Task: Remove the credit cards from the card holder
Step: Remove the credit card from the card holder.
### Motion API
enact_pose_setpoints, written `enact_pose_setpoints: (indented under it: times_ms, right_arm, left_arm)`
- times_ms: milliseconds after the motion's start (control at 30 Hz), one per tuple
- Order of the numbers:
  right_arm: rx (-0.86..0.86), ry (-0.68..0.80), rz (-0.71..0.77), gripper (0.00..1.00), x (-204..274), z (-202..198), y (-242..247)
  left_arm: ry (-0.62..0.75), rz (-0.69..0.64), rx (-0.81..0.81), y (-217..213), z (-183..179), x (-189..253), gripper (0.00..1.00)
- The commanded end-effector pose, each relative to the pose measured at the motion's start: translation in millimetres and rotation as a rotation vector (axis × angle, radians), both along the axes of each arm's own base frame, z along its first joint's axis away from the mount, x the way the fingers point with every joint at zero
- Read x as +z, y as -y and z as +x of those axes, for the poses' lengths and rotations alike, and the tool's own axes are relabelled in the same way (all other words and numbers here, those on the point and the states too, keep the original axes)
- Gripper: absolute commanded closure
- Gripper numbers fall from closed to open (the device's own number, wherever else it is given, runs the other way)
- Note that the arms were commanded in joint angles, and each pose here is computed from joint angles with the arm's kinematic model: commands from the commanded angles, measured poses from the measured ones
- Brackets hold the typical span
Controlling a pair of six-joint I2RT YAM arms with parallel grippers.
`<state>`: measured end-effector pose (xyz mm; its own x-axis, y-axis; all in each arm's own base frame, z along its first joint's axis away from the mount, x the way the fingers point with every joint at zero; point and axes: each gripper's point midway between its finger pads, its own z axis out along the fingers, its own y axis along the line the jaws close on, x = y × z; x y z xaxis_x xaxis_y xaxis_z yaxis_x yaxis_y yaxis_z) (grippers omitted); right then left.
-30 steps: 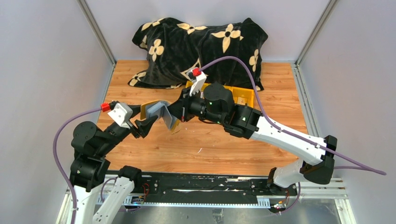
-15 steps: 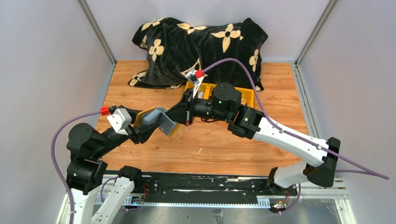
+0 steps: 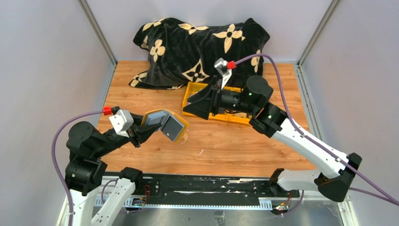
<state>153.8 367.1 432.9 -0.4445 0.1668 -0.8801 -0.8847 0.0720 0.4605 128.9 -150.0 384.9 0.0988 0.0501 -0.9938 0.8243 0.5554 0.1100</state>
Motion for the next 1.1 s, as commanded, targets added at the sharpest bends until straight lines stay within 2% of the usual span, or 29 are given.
enact_pose_setpoints:
  times_ms: [0, 100, 333, 567, 700, 767, 833, 900, 967, 1067]
  right_arm:
    - [-0.008, 0.065, 0.015, 0.31, 15, 3, 21]
    - [0.05, 0.101, 0.018, 0.23, 23, -4, 19]
    - [0.179, 0.091, -0.019, 0.21, 17, -23, 0]
    - [0.262, 0.131, -0.16, 0.2, -10, -47, -19]
    - [0.281, 0.132, -0.187, 0.21, -18, -50, -21]
    - [0.284, 0.133, -0.197, 0.31, -20, -50, -21]
    - [0.295, 0.133, -0.203, 0.51, -21, -51, -20]
    - [0.304, 0.132, -0.203, 0.79, -21, -52, -19]
    - [0.316, 0.127, -0.2, 0.95, -22, -53, -17]
    - [0.375, 0.129, -0.171, 1.0, -18, -64, -14]
  left_arm:
    - [-0.005, -0.037, -0.053, 6, -9, 17, 0.84]
    - [-0.07, -0.065, -0.074, 11, -10, 16, 0.83]
    - [-0.201, -0.12, -0.092, 17, -7, 16, 0.79]
    - [-0.258, -0.144, -0.064, 16, -1, 14, 0.79]
    - [-0.276, -0.154, -0.089, 19, -4, 15, 0.8]
    - [-0.278, -0.16, -0.105, 21, -6, 18, 0.8]
    - [-0.292, -0.166, -0.136, 23, -11, 19, 0.8]
    - [-0.319, -0.172, -0.173, 27, -15, 19, 0.8]
    - [-0.35, -0.173, -0.203, 30, -17, 19, 0.77]
    - [-0.408, -0.179, -0.253, 35, -20, 17, 0.65]
